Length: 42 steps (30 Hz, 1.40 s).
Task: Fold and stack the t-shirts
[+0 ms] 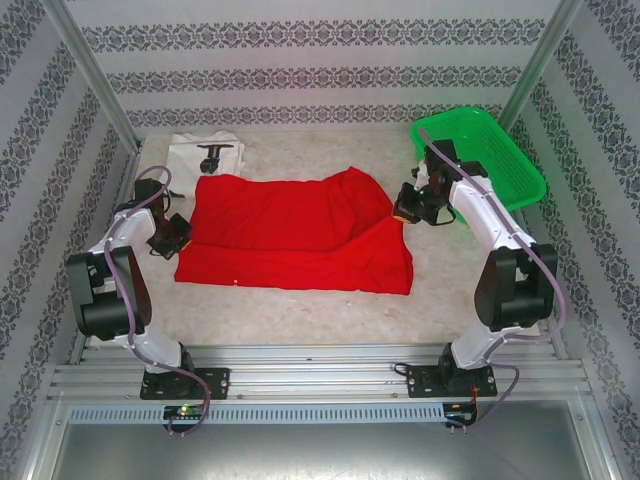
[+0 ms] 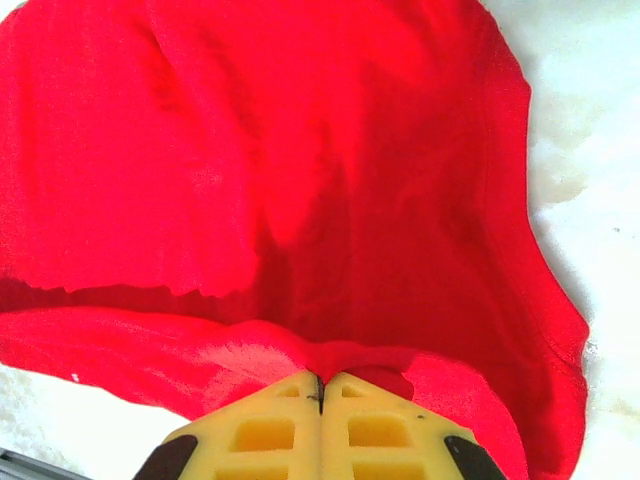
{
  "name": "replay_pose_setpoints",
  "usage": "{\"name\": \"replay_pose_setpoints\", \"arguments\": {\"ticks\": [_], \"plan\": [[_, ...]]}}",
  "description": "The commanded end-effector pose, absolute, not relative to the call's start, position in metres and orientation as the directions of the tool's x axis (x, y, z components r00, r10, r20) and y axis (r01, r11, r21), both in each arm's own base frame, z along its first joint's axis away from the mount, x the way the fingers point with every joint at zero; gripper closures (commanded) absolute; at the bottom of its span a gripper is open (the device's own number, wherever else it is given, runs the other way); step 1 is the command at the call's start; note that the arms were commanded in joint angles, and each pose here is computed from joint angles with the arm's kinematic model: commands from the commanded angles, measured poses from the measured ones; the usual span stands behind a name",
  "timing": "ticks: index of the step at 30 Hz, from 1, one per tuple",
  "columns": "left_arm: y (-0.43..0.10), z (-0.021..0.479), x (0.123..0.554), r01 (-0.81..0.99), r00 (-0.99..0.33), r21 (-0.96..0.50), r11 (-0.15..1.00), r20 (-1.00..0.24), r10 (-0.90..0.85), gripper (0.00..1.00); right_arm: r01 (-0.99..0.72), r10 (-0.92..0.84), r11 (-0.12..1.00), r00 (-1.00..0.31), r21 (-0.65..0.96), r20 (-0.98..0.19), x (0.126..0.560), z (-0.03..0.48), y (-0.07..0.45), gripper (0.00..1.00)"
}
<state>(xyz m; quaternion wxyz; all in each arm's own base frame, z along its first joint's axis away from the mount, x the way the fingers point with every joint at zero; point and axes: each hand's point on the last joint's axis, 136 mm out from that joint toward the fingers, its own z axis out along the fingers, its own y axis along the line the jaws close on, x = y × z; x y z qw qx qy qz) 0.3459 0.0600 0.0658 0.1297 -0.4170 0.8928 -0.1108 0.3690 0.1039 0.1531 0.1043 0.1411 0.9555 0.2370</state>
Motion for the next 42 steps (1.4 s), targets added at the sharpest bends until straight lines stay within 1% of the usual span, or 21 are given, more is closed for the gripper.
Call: {"name": "replay_pose_setpoints", "arguments": {"ticks": [1,2,3,4,6,7,9,10,12,15,20,22,26,31,35,42], "plan": [[0.060,0.070,0.362,-0.684,-0.635,-0.326,0.653,-0.174,-0.752,0.96,0.192,0.297,0.861,-0.942,0.471,-0.159,0.379,0.156,0.105,1.00],[0.060,0.069,0.364,-0.687,-0.632,-0.330,0.648,-0.171,-0.756,0.86,0.188,0.292,0.862,-0.943,0.471,-0.157,0.381,0.155,0.107,1.00],[0.060,0.070,0.367,-0.686,-0.626,-0.343,0.642,-0.173,-0.761,0.71,0.188,0.290,0.862,-0.944,0.471,-0.154,0.382,0.154,0.108,1.00],[0.059,0.073,0.371,-0.683,-0.619,-0.358,0.636,-0.178,-0.765,0.62,0.189,0.291,0.862,-0.944,0.471,-0.153,0.385,0.153,0.109,1.00],[0.058,0.085,0.377,-0.674,-0.603,-0.391,0.626,-0.198,-0.773,0.52,0.185,0.286,0.862,-0.946,0.472,-0.152,0.389,0.152,0.112,1.00],[0.057,0.095,0.382,-0.665,-0.595,-0.413,0.623,-0.211,-0.775,0.39,0.181,0.282,0.862,-0.947,0.473,-0.152,0.391,0.151,0.114,1.00],[0.052,0.116,0.387,-0.640,-0.589,-0.449,0.623,-0.234,-0.774,0.33,0.179,0.279,0.862,-0.948,0.474,-0.151,0.396,0.150,0.117,1.00],[0.046,0.128,0.389,-0.621,-0.592,-0.464,0.632,-0.250,-0.766,0.31,0.176,0.277,0.862,-0.949,0.475,-0.151,0.400,0.149,0.119,1.00],[0.033,0.146,0.388,-0.588,-0.602,-0.484,0.648,-0.273,-0.750,0.31,0.175,0.275,0.860,-0.950,0.478,-0.147,0.405,0.146,0.123,1.00],[0.014,0.157,0.374,-0.563,-0.618,-0.493,0.663,-0.281,-0.734,0.31,0.170,0.266,0.862,-0.953,0.477,-0.142,0.412,0.142,0.128,1.00],[-0.008,0.148,0.334,-0.571,-0.652,-0.459,0.681,-0.250,-0.715,0.34,0.164,0.260,0.867,-0.954,0.471,-0.147,0.425,0.139,0.132,1.00],[-0.010,0.134,0.315,-0.602,-0.650,-0.433,0.671,-0.223,-0.727,0.37,0.160,0.256,0.872,-0.955,0.462,-0.152,0.429,0.139,0.132,1.00],[-0.001,0.107,0.294,-0.670,-0.616,-0.373,0.641,-0.201,-0.761,0.49,0.156,0.247,0.884,-0.956,0.441,-0.156,0.436,0.137,0.131,1.00],[0.013,0.082,0.293,-0.730,-0.568,-0.326,0.600,-0.199,-0.799,0.57,0.150,0.244,0.891,-0.955,0.428,-0.171,0.444,0.138,0.130,1.00],[0.018,0.069,0.297,-0.745,-0.570,-0.289,0.601,-0.192,-0.799,0.59,0.148,0.237,0.890,-0.958,0.431,-0.160,0.448,0.134,0.134,1.00],[0.033,0.045,0.286,-0.793,-0.535,-0.230,0.564,-0.179,-0.825,0.61,0.161,0.239,0.880,-0.963,0.447,-0.124,0.457,0.119,0.146,1.00]]}}
